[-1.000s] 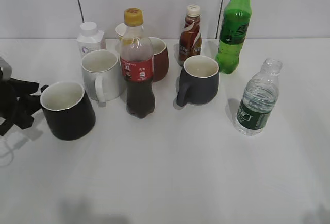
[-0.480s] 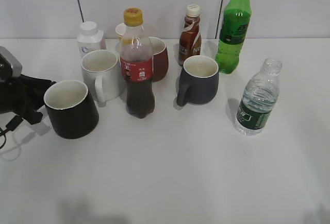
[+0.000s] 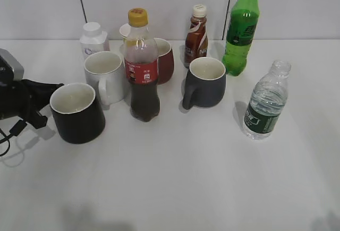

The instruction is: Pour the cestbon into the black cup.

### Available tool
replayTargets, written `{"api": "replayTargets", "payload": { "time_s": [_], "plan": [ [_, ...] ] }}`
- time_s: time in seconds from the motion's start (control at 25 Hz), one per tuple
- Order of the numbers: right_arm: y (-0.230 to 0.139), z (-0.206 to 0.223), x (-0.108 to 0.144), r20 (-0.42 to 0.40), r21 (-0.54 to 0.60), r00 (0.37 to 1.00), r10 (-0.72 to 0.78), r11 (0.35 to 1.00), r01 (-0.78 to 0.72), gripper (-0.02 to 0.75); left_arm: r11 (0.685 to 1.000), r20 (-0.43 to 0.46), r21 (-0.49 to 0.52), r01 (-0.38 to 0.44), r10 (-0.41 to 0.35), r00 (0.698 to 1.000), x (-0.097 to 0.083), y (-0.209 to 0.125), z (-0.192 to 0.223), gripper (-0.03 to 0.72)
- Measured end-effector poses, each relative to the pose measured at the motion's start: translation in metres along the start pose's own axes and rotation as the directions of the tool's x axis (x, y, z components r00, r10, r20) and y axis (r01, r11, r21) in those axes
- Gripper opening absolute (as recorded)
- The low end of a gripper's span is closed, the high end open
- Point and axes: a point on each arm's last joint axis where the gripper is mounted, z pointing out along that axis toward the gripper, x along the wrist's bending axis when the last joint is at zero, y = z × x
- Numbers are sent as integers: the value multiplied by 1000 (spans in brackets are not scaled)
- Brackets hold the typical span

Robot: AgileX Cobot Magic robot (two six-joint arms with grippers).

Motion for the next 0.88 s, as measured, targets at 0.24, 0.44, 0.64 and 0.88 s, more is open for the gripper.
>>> {"api": "replayTargets", "payload": {
  "time_s": [0.24, 0.44, 0.64, 0.88],
  "plan": [
    [0, 0, 0, 0, 0, 1000, 0, 1000, 0, 588, 999, -83, 41, 17, -13, 996, 2, 9, -13, 39],
    [0, 0, 0, 0, 0, 1000, 0, 1000, 0, 588, 998, -160, 69, 12, -1, 987, -1, 26, -36, 39],
    [0, 0, 3, -33, -1, 999, 2, 1000, -2, 588, 997, -238, 50, 52, -39, 970, -4, 36, -52, 39],
    [19, 3, 11, -116, -99, 989, -91, 992, 79, 588, 987, -360, 16, 158, -141, 922, -12, 40, -76, 39]
  ]
}}
